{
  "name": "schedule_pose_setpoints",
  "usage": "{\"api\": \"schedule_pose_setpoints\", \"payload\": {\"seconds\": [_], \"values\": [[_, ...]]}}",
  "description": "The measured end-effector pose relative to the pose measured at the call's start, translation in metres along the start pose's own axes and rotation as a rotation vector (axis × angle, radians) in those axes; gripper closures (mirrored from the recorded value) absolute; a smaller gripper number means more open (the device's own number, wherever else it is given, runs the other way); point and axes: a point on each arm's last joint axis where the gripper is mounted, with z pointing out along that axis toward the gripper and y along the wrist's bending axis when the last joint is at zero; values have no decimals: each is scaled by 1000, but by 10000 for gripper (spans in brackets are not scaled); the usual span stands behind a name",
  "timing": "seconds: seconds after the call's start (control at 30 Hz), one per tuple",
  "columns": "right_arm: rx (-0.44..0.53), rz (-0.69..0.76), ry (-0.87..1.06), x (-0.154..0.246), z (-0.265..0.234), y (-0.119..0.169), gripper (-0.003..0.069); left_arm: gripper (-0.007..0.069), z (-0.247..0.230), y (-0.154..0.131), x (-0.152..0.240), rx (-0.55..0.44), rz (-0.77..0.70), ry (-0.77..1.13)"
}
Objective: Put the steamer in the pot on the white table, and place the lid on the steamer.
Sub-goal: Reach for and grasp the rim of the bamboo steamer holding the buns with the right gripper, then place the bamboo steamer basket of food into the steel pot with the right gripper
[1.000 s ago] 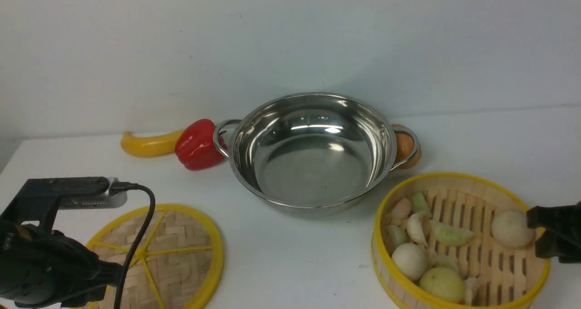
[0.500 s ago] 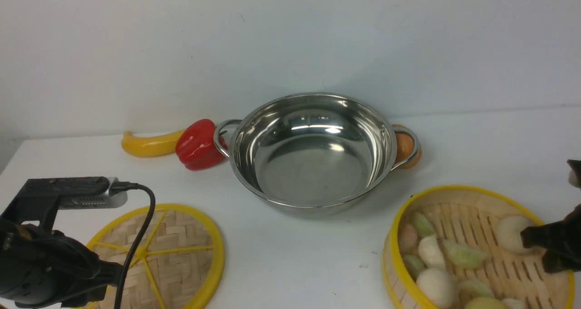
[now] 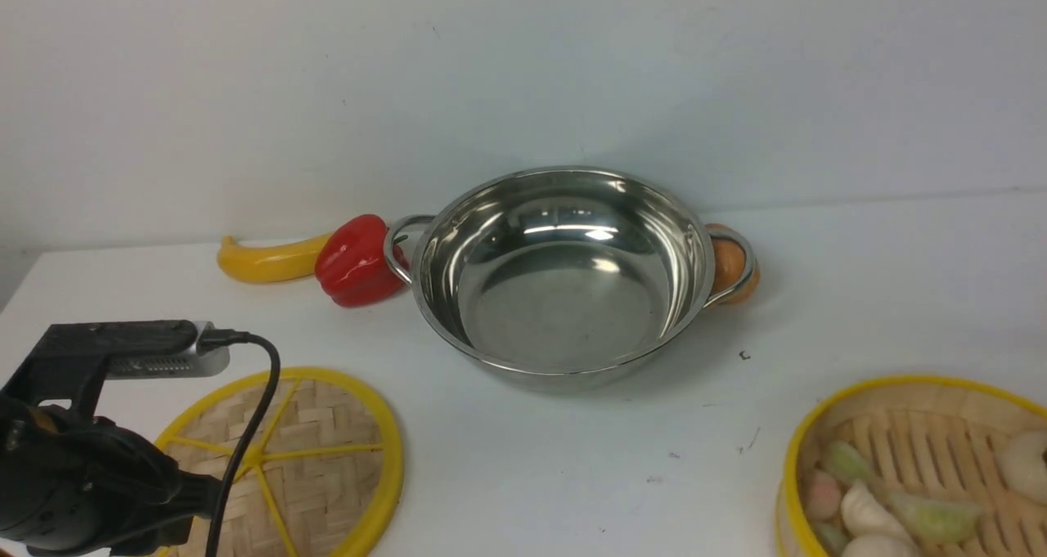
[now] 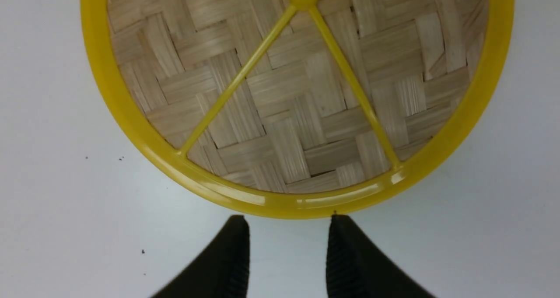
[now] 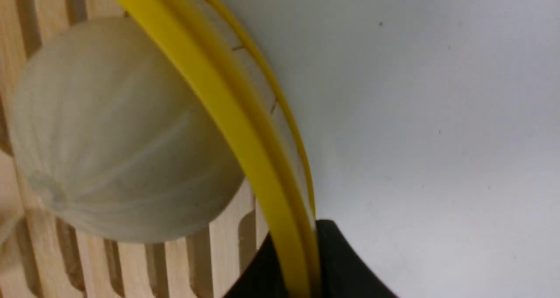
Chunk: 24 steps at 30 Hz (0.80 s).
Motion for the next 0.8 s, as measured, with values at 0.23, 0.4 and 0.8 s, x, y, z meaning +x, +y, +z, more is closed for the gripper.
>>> {"api": "schedule_pose_setpoints", "payload": {"seconds": [0.23, 0.4, 0.8], "values": [[-69, -23, -121, -35, -65, 10, 608, 384, 0, 0, 0, 0, 0, 1], [-89, -67, -312, -62, -117, 40, 608, 384, 0, 0, 0, 0, 0, 3], [-266, -280, -409, -153, -116, 207, 608, 384, 0, 0, 0, 0, 0, 5]]}}
